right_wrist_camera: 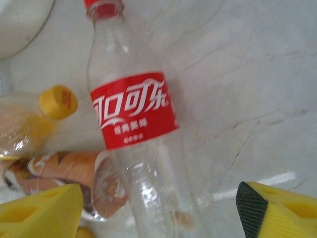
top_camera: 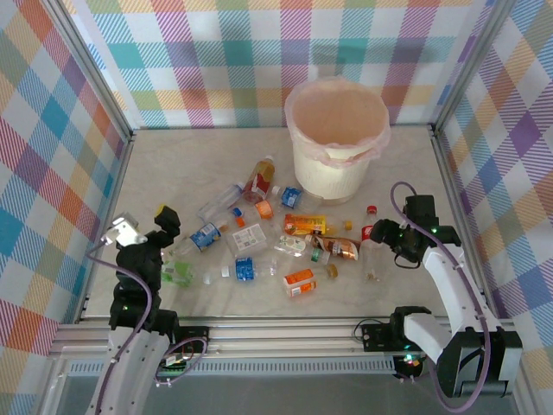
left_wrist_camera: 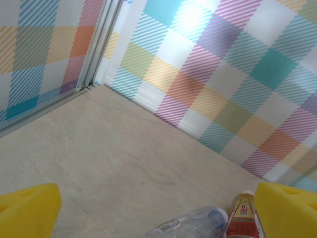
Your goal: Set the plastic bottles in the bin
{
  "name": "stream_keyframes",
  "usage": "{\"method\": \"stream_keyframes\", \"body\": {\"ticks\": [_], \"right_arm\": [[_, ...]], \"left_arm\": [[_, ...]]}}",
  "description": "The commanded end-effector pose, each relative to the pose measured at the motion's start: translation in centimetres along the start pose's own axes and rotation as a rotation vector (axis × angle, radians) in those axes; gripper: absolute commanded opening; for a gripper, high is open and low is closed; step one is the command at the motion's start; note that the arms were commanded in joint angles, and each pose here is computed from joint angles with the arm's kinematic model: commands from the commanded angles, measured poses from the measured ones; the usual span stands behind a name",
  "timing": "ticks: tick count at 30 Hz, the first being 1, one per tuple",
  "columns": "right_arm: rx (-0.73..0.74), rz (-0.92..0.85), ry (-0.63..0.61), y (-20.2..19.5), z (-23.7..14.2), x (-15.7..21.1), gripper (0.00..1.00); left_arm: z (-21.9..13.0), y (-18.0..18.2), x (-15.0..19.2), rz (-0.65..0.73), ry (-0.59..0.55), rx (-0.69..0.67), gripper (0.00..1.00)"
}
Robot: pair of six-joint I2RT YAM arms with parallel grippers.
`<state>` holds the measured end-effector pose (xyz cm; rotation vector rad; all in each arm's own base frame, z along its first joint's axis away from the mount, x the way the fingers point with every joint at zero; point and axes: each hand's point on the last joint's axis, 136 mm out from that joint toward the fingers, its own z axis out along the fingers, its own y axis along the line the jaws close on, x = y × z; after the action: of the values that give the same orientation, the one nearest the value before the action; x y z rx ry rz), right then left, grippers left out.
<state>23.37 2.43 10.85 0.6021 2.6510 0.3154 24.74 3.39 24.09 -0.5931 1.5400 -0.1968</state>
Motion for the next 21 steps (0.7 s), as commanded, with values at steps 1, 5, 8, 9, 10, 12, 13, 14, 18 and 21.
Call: {"method": "stream_keyframes", "body": {"ticks": [1, 5, 8, 9, 10, 12, 13, 14, 18, 21], "right_arm": [[-0.049, 0.036, 0.093, 0.7, 0.0, 2.2, 0.81], [-0.045, 0.046, 0.138, 0.5, 1.2, 3.0, 0.80], [-0.027, 0.063, 0.165, 0.1, 2.1, 3.4, 0.80], [-0.022, 0.067, 0.172, 0.1, 2.4, 3.4, 0.80], [-0.017, 0.072, 0.180, 0.0, 2.6, 3.5, 0.80], [-0.010, 0.080, 0.199, -0.1, 3.2, 3.7, 0.79], [-0.005, 0.083, 0.209, -0.1, 3.5, 3.8, 0.79], [0.001, 0.087, 0.217, -0.2, 3.8, 3.9, 0.79], [0.027, 0.106, 0.223, -0.7, 4.8, 4.0, 0.77], [0.047, 0.126, 0.215, -1.1, 5.5, 3.8, 0.74]], "left_arm": [[-0.4, 1.9, 0.9, -0.058, 0.016, -0.079, 1.00], [-0.2, 2.1, 1.3, -0.086, 0.041, -0.095, 1.00], [-0.1, 2.3, 1.5, -0.091, 0.062, -0.120, 1.00], [0.0, 2.3, 1.5, -0.092, 0.068, -0.124, 1.00], [0.0, 2.3, 1.3, -0.096, 0.072, -0.132, 1.00], [0.1, 2.2, 1.3, -0.095, 0.083, -0.139, 1.00], [0.2, 2.1, 1.3, -0.094, 0.090, -0.138, 1.00], [0.4, 2.0, 1.4, -0.091, 0.100, -0.140, 1.00], [0.9, 1.7, 1.8, -0.084, 0.135, -0.144, 1.00], [1.2, 1.4, 2.1, -0.080, 0.161, -0.141, 1.00]]}}
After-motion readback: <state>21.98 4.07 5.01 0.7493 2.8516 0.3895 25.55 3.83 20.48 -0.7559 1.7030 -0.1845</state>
